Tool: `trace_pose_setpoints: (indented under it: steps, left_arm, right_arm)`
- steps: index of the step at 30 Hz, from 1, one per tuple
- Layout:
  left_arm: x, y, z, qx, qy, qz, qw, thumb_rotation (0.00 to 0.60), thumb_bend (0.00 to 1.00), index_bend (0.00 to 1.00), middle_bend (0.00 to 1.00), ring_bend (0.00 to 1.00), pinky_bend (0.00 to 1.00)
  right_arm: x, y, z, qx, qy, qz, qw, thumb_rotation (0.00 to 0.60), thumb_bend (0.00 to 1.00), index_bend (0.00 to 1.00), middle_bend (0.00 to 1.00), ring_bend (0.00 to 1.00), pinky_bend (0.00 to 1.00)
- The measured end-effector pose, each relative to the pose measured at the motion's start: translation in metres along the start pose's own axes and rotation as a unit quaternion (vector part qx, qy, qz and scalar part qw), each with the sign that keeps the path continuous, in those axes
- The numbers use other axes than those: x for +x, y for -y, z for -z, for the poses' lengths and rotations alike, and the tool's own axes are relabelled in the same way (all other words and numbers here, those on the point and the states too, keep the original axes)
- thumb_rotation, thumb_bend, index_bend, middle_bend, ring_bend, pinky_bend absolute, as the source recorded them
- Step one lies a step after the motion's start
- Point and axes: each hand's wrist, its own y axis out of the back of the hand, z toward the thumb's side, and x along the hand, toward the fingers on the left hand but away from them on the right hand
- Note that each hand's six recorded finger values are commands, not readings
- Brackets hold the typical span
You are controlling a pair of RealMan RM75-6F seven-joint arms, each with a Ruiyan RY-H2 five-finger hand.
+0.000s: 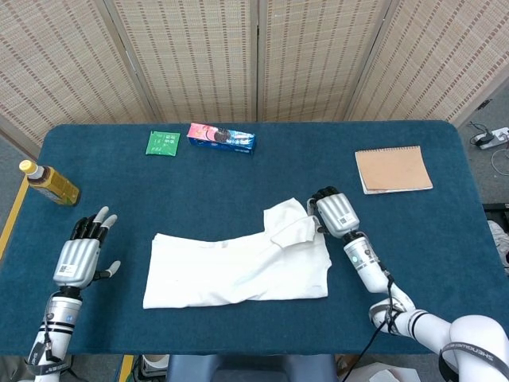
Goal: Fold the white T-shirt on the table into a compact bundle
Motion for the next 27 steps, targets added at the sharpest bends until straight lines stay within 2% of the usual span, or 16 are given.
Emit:
trace_pose_setpoints:
  steps: [4,7,10,15,21,27]
  left_arm:
    - [-0.001,-0.001,0.001,-0.001,-0.001,-0.001,1.0000,0.600,0.25,0.00,0.00,0.00,0.00]
    - [-0.001,-0.002,0.002,-0.002,-0.003,-0.002,1.0000,0.600,0.25,0.00,0.00,0.00,0.00]
    - [-0.001,-0.002,0.003,-0.003,-0.004,-0.003,1.0000,0.600,0.25,0.00,0.00,0.00,0.00]
    - [0.000,-0.003,0.005,-0.003,-0.006,-0.004,1.0000,0.600,0.25,0.00,0.00,0.00,0.00]
    - [0.002,-0.008,0.007,-0.006,-0.005,-0.010,0.9999,0.600,0.25,0.00,0.00,0.00,0.00]
    - [0.006,-0.012,0.008,0.001,0.001,-0.013,0.9999,0.600,0.25,0.00,0.00,0.00,0.00]
  right_arm:
    - [-0.003,0.005,0.000,0.002,0.008,-0.013,0.9999,0.600,0.49,0.34,0.29,0.21,0.21]
    - [-0.004,0.007,0.000,0.005,0.015,-0.018,0.9997,0.600,0.45,0.15,0.22,0.17,0.19]
    - [-0.006,0.007,0.002,0.008,0.025,-0.021,0.9994,0.600,0.41,0.02,0.16,0.14,0.16]
    - [-0.010,0.002,0.003,0.005,0.039,-0.018,0.9991,0.600,0.37,0.00,0.13,0.11,0.14]
    - [-0.009,-0.008,0.000,0.003,0.034,-0.013,0.9993,0.600,0.34,0.00,0.11,0.10,0.13]
    - [-0.006,-0.024,0.008,-0.005,0.045,-0.002,0.9990,0.600,0.24,0.00,0.10,0.09,0.12]
